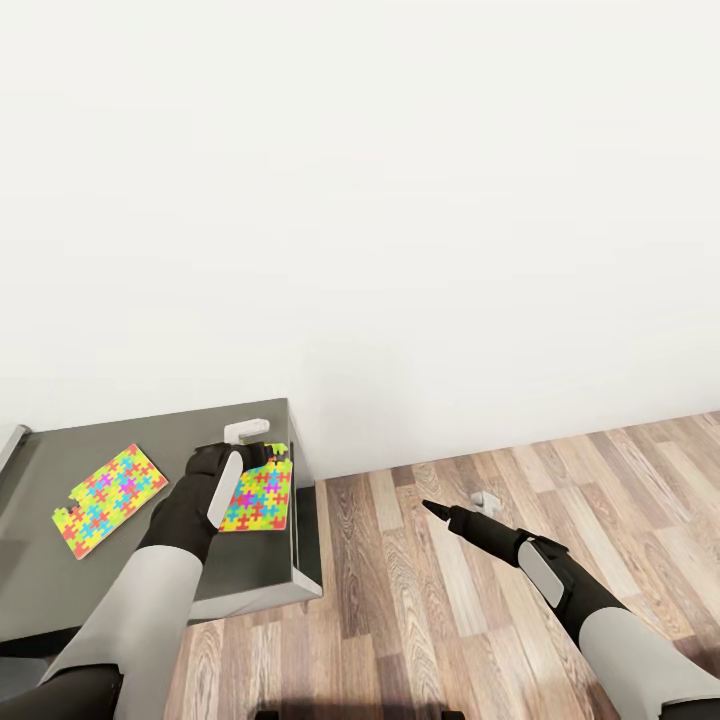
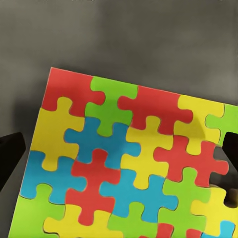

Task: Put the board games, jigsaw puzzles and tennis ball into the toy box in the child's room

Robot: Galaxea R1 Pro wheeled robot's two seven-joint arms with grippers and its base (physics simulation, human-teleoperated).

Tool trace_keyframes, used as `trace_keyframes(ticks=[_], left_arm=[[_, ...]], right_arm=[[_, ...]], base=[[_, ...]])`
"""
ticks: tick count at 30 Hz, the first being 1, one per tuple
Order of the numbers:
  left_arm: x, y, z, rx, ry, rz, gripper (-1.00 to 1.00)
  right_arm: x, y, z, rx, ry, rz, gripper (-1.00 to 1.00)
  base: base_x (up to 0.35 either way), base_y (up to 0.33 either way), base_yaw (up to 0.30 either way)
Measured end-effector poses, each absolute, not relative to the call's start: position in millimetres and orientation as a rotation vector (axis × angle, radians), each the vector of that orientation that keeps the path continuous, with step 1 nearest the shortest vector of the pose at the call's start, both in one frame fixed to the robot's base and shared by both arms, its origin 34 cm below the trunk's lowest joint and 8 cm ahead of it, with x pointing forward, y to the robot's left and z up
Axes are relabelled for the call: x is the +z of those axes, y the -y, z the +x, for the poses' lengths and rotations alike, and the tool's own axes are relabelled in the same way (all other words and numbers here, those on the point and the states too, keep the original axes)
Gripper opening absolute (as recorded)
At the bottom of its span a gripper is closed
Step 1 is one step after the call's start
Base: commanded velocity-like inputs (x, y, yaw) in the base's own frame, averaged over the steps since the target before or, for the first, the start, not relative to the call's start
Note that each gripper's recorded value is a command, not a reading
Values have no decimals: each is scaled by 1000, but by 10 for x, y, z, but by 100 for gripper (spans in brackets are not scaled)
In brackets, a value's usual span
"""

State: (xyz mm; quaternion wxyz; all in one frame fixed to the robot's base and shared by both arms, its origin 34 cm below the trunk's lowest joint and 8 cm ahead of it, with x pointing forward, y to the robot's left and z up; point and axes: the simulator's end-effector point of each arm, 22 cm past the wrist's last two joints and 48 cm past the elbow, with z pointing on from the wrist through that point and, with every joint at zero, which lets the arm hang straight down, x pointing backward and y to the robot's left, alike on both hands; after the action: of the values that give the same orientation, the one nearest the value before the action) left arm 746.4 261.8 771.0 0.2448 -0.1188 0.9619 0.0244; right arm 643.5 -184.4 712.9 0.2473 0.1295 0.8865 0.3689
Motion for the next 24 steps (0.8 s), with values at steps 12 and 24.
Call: trace_keyframes(ticks=[12,24], left_arm=[[7711,-2618,7466,66,-2625,-325,100],[7713,-2618,7466,65,-2625,-325,100]], right_arm=[[7132,1845,6439,1005,-2415,353,100],[7129,1843,6434,1005,-2418,350,100]], base=[[0,0,0],[0,0,0]])
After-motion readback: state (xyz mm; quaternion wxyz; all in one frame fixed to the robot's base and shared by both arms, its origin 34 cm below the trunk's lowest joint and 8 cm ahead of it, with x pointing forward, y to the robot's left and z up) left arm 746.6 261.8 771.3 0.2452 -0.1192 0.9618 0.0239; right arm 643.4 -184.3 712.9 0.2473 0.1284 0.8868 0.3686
